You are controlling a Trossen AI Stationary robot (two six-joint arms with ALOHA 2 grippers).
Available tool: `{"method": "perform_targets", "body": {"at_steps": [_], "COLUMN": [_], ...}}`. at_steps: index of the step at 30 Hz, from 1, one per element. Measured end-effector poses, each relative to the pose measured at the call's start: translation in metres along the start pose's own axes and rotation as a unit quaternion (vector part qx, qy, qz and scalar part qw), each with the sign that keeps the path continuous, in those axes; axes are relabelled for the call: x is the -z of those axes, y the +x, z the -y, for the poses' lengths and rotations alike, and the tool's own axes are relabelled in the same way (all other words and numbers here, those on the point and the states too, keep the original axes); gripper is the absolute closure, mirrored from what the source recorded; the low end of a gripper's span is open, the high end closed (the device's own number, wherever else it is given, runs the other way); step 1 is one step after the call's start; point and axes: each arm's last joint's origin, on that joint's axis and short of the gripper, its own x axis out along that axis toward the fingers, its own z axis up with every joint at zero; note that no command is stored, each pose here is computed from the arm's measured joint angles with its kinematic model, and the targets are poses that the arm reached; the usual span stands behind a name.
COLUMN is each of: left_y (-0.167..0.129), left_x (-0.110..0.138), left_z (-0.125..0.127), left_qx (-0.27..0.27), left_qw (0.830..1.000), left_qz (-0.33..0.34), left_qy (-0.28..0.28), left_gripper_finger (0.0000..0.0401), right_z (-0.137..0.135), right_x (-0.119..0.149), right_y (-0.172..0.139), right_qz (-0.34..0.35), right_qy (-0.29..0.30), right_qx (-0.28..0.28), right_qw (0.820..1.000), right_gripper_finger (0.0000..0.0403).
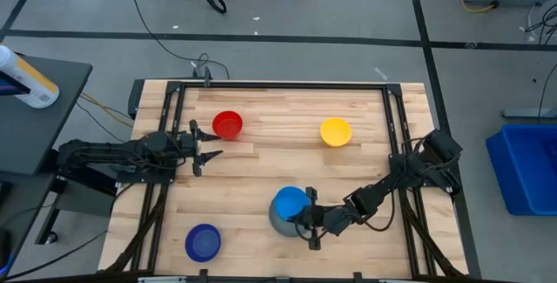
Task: Nest bowls inside each other
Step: Stack the light blue bowl on top of the gray bowl
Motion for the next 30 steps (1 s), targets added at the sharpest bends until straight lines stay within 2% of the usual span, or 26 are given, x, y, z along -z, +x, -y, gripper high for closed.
{"method": "perform_targets", "body": {"at_steps": [8,19,24,30], "left_y": [0.0,0.0,0.0,0.0], "left_x": [-0.0001,-0.0001,-0.0001,-0.0001], "left_z": [0.0,0.0,0.0,0.0], "left_qx": [0.0,0.0,0.0,0.0], "left_qw": [1.0,1.0,1.0,1.0], "left_qz": [0.0,0.0,0.0,0.001], "left_qy": [0.0,0.0,0.0,0.0], "left_gripper_finger": [0.017,0.017,0.017,0.017], "right_z": [-0.0015,-0.0003,0.0001,0.0], "right_x": [0.0018,0.0057,0.0068,0.0068], "right_y": [-0.0001,-0.0002,-0.0003,-0.0003], "right_qz": [-0.013,-0.031,-0.037,-0.037], "right_qy": [0.019,0.042,0.052,0.057], "right_qx": [-0.02,-0.014,-0.011,-0.012], "right_qw": [1.0,0.999,0.998,0.998], "right_gripper_finger": [0.0403,0.04,0.0378,0.0331]}}
